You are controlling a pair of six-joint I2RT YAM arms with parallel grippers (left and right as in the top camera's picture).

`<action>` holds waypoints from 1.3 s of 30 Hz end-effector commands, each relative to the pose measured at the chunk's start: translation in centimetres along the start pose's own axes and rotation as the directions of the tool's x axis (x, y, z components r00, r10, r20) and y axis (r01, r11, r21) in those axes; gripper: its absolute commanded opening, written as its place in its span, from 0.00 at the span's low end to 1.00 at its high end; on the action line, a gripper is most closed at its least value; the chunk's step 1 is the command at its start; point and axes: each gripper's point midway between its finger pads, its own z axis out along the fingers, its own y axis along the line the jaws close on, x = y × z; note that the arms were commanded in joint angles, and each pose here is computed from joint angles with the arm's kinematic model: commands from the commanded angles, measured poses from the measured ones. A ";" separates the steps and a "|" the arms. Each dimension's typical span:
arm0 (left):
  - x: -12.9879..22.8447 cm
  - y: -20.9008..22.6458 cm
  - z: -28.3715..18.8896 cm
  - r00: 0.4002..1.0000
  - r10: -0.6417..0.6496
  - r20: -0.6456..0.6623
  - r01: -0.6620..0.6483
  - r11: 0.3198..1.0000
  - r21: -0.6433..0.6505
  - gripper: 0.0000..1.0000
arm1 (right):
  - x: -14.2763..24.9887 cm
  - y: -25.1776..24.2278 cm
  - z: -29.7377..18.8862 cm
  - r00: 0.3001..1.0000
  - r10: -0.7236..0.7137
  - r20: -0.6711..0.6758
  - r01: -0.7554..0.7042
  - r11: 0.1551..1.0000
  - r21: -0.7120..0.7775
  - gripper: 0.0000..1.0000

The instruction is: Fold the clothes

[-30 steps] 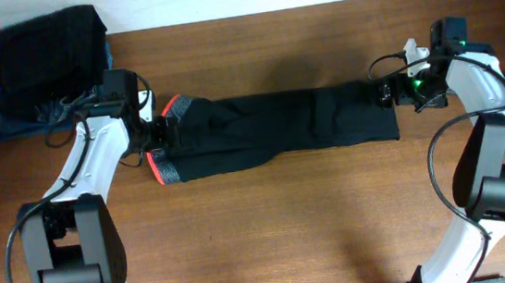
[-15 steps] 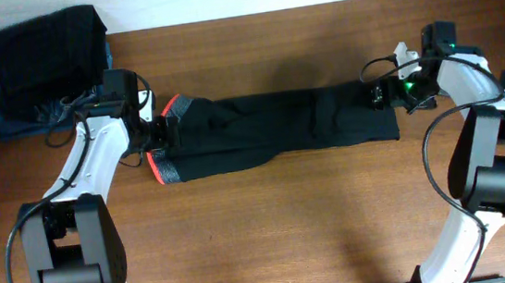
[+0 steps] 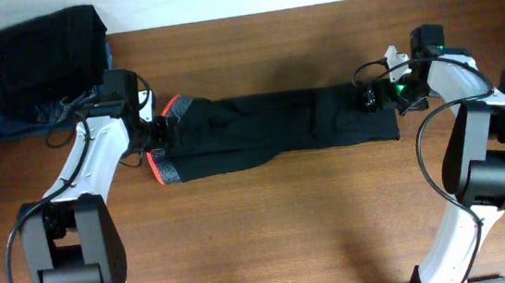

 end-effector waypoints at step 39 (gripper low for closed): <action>0.0 -0.2 0.4 1.000 0.008 -0.006 -0.008 1.000 0.008 0.99 | -4.1 12.9 -5.7 0.999 -0.040 -0.003 0.040 0.998 -0.042 0.04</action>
